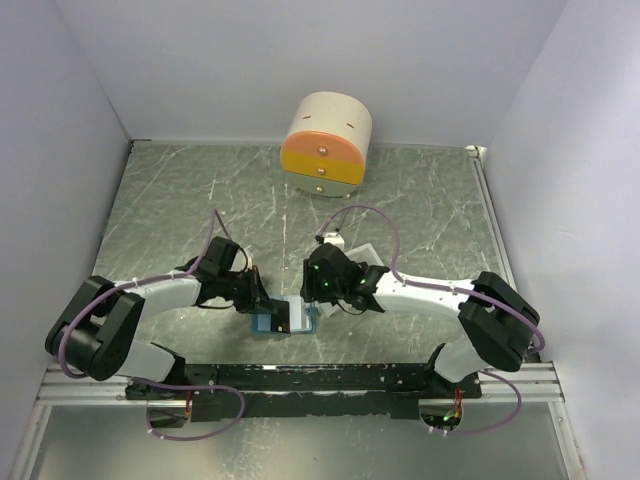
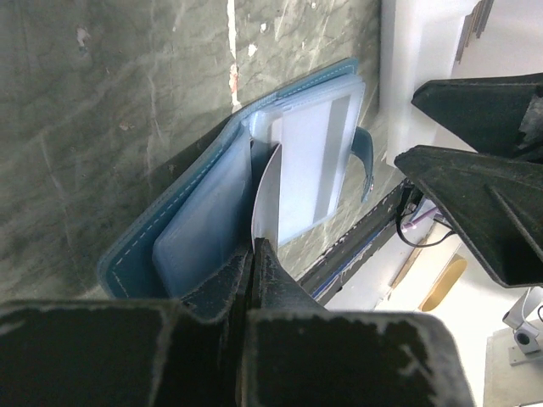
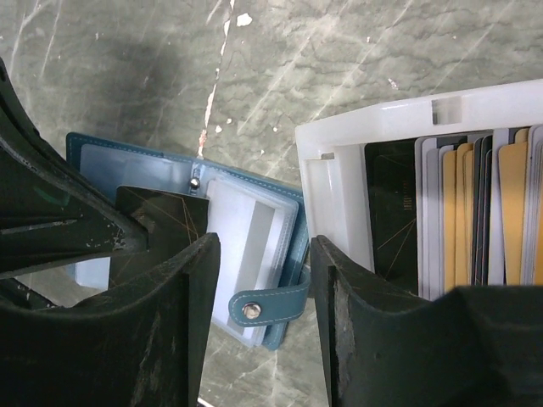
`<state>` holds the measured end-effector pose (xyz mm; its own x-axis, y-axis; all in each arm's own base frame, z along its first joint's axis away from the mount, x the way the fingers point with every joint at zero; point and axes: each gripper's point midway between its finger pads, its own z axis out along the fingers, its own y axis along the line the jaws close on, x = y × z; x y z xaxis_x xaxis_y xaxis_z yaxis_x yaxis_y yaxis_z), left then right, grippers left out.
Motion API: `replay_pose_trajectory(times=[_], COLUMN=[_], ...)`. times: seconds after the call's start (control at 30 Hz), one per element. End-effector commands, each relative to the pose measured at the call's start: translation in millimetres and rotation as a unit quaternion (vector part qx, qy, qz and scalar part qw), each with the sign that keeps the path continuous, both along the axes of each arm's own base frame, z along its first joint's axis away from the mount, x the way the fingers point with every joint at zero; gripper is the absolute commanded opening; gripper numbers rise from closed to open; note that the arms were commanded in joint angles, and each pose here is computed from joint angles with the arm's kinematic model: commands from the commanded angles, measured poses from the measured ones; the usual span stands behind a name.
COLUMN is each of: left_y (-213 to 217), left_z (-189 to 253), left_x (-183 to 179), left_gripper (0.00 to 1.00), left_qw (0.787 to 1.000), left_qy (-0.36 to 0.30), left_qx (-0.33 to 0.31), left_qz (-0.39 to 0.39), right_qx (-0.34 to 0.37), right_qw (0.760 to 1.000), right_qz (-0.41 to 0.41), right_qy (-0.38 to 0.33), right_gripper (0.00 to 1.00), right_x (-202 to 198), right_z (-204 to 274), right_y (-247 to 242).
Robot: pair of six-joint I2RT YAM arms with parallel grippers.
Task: Put the credit cards into the card holder
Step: Insert the credit card into the card holder.
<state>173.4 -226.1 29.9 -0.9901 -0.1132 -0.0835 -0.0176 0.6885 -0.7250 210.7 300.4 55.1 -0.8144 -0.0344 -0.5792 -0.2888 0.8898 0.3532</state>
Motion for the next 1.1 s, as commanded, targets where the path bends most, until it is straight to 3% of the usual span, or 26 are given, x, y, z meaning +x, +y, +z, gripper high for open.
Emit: replay_pose_trajectory(times=[0.0, 0.1, 0.2, 0.3, 0.63, 1.07], left_y=[3.1, 1.5, -0.6, -1.5, 0.9, 1.4], left_z=[-6.4, -4.3, -1.8, -2.0, 0.0, 2.0], left_x=[6.0, 7.5, 8.1, 7.1, 7.2, 10.5], left_gripper=[0.07, 0.07, 0.07, 0.07, 0.07, 0.07], left_qw=[1.000, 1.000, 1.000, 1.000, 1.000, 0.999], left_qy=[-0.008, -0.009, -0.007, -0.003, -0.008, -0.022], left_qx=[0.014, 0.009, -0.002, -0.006, -0.002, -0.001], left_qz=[0.000, 0.005, 0.014, 0.017, 0.024, 0.024], right_qx=[-0.033, -0.026, -0.029, -0.038, -0.091, -0.084], right_qw=[0.999, 1.000, 0.999, 0.999, 0.994, 0.995], right_qz=[-0.002, 0.005, 0.006, 0.004, -0.001, -0.017], right_qy=[0.003, 0.009, 0.019, 0.037, 0.067, 0.045], right_gripper=[0.47, 0.47, 0.40, 0.38, 0.38, 0.39], right_x=[0.6, -1.9, -5.4, -10.6, -19.5, -18.2], right_z=[-11.3, -12.5, -19.8, -30.7, -52.4, -24.5], right_y=[-15.5, -12.2, -13.0, -15.3, -29.1, -38.2])
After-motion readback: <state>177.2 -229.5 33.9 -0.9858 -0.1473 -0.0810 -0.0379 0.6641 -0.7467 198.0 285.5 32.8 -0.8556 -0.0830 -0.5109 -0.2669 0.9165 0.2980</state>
